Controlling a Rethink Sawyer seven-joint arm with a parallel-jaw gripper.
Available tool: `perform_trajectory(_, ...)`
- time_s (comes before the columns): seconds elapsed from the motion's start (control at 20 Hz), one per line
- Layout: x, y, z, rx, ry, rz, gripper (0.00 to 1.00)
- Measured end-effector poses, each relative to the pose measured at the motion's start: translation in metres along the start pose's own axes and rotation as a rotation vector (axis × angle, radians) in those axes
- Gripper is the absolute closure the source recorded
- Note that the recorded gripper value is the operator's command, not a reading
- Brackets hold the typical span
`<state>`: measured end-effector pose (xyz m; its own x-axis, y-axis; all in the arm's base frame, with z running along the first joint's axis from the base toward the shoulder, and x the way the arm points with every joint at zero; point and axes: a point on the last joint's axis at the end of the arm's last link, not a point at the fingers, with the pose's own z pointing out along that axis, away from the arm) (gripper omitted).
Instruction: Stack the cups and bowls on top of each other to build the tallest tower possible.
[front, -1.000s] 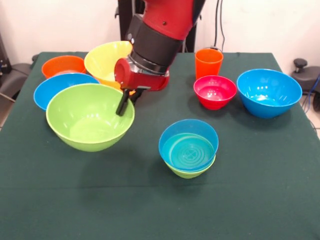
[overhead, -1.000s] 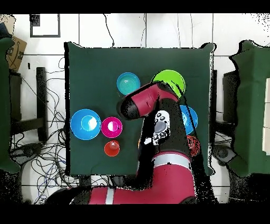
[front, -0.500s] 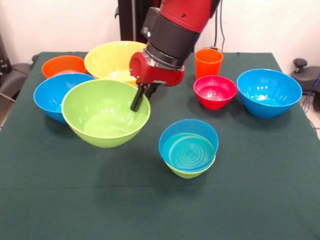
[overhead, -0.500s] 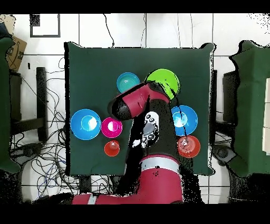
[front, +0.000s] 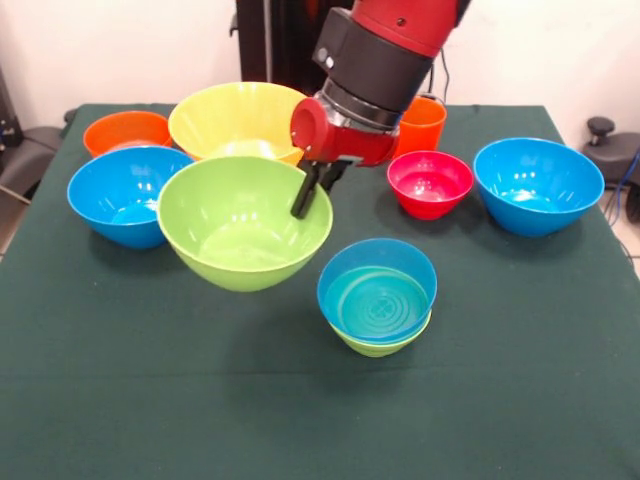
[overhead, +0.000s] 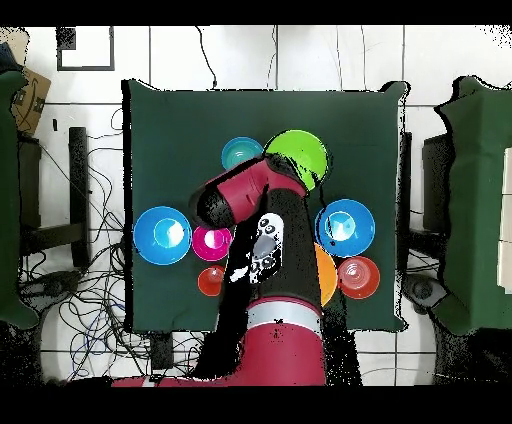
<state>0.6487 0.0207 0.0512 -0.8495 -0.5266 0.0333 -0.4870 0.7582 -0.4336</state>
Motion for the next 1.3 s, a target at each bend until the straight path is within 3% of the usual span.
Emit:
perform_trajectory(0.7, -0.027, -0.002, -0.054, 0.021, -0.051, 0.056, 1.00)
perform_trajectory(1.3, -0.037, 0.006, -0.073, 0.003, -0.052, 0.098, 1.00)
